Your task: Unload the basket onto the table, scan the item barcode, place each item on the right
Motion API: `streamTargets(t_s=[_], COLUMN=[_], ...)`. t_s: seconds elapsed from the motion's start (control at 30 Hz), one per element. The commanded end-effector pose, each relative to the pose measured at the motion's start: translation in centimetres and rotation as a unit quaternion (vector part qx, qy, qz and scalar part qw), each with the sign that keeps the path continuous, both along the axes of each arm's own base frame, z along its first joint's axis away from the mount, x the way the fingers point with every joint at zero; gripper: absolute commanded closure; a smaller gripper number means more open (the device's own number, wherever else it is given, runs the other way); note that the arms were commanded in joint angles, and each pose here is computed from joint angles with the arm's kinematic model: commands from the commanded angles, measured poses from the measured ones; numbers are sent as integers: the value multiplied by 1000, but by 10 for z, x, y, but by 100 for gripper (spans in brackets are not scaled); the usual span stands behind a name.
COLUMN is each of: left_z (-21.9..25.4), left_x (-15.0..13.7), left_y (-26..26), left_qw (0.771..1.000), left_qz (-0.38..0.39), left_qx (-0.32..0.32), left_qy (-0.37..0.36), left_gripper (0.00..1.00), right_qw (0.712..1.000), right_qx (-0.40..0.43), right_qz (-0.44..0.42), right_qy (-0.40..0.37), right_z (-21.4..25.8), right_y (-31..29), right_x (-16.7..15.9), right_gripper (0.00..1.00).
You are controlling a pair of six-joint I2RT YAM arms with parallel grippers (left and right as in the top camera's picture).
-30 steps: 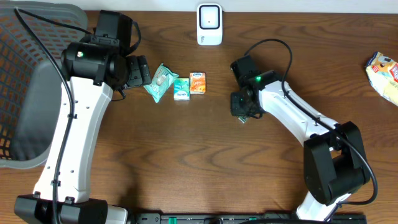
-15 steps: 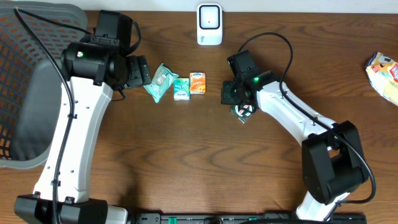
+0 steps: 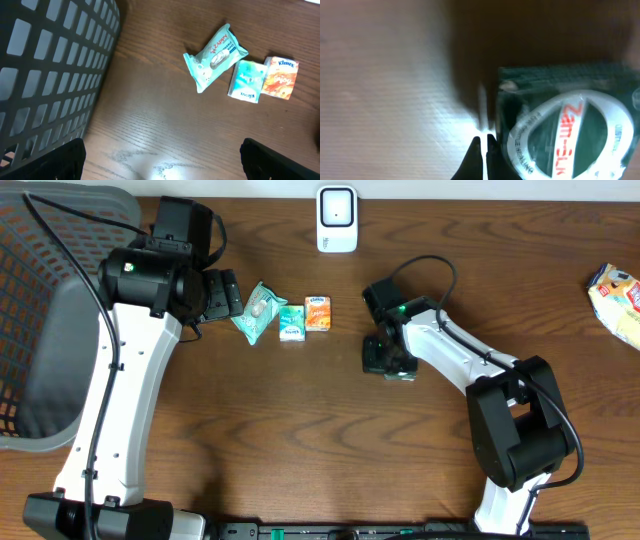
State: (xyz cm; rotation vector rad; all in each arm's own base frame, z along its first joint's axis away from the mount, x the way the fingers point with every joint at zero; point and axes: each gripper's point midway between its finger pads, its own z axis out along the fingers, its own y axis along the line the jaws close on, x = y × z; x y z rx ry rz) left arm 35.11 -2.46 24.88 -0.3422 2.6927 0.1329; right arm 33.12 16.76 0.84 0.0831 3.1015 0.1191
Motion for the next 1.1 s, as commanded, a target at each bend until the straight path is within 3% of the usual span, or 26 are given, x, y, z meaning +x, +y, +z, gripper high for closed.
streamTargets(t_s=[0.0, 0.2, 0.37, 0.53, 0.73, 0.9, 1.07], left_z=[0, 0, 0, 0, 0, 0, 0], left_x=[-1, -1, -1, -1, -1, -1, -1], left_y=[3, 3, 3, 3, 3, 3, 3], left_qw=[1000, 1000, 1000, 1000, 1000, 1000, 1000], left_qz=[7, 7, 7, 7, 7, 7, 7], left_qx=[4, 4, 4, 4, 4, 4, 4], left_qy=[1, 1, 1, 1, 1, 1, 1], left_gripper=[2, 2, 2, 2, 2, 2, 2], right_qw=[999, 992, 989, 995, 991, 989, 993], right_qx=[-26, -128, -144, -62, 111, 113, 97], right_qz=[29, -2, -42, -75, -11, -1, -4], right_qy=[8, 6, -14, -38, -69, -95, -65], right_z=[4, 23, 43, 63, 75, 67, 43], right_y=[-10, -70, -102, -93, -25, -7, -2], right_x=[-6, -7, 0, 9, 28, 43, 37], right_gripper=[99, 99, 99, 99, 99, 99, 99])
